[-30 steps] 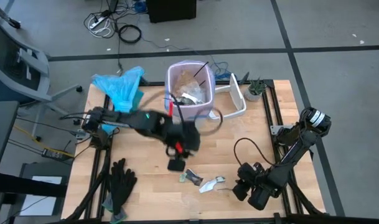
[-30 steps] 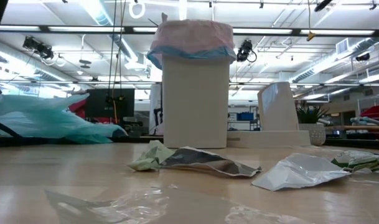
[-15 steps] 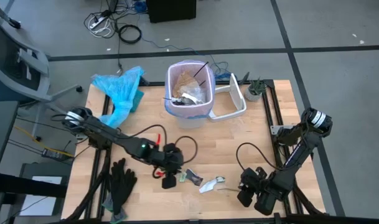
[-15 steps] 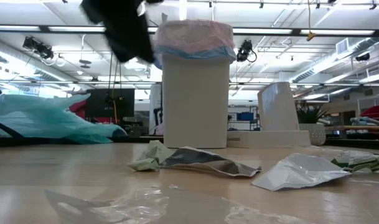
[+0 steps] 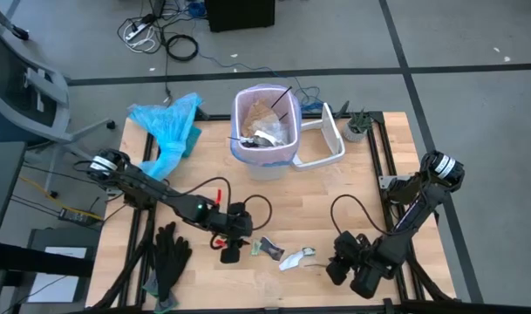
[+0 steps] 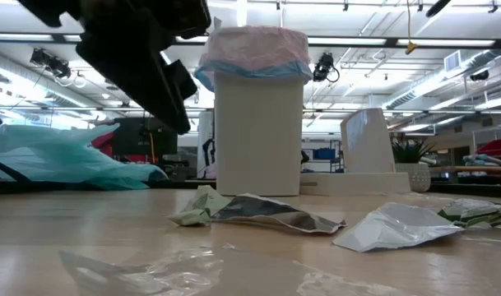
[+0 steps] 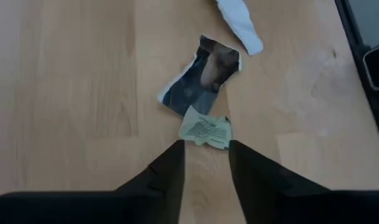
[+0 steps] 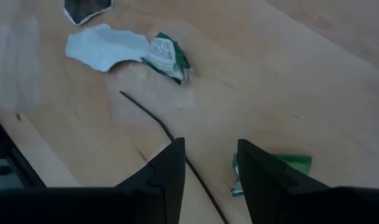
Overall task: Place trash/remove bag and relplace
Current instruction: Put the light green plastic material into the trash bin
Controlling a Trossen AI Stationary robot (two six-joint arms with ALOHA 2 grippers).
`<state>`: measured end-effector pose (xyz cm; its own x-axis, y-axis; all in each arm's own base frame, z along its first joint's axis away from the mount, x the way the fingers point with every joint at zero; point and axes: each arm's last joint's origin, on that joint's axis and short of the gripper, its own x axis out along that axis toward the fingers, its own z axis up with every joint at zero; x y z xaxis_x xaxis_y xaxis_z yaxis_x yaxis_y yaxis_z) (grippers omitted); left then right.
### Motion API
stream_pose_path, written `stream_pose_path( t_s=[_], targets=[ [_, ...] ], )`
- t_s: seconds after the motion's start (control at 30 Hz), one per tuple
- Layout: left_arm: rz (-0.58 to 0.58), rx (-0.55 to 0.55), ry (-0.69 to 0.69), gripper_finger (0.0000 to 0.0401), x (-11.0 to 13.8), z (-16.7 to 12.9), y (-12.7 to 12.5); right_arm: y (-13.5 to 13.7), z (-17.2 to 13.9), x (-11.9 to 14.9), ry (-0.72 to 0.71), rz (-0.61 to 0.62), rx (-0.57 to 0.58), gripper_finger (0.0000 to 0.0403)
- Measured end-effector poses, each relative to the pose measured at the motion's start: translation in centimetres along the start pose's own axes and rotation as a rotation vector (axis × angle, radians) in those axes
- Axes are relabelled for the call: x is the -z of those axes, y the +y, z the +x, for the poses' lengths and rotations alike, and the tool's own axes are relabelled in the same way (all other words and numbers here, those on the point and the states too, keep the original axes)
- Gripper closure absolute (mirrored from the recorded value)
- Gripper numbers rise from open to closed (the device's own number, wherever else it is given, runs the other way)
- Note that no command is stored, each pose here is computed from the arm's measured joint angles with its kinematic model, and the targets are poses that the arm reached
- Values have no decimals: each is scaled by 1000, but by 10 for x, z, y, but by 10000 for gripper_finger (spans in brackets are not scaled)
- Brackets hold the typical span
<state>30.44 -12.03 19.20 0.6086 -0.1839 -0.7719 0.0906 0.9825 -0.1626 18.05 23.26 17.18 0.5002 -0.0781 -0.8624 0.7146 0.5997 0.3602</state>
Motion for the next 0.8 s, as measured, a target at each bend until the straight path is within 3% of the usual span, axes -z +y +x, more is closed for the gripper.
stream_pose_path(
  t_s=[0.33,0.43,0.6,0.8],
  targets=[
    [156,-39,-75,165,-6,0,0,6,5,-8,-3,50,-25,270],
    [203,-39,-48,159,-3,6,0,7,5,-9,-2,58,-32,270],
    [419,-34,23,162,7,28,-2,7,5,-10,-2,60,-32,270],
    [434,-9,6,162,7,41,-3,8,5,-9,-1,61,-36,270]
  ],
)
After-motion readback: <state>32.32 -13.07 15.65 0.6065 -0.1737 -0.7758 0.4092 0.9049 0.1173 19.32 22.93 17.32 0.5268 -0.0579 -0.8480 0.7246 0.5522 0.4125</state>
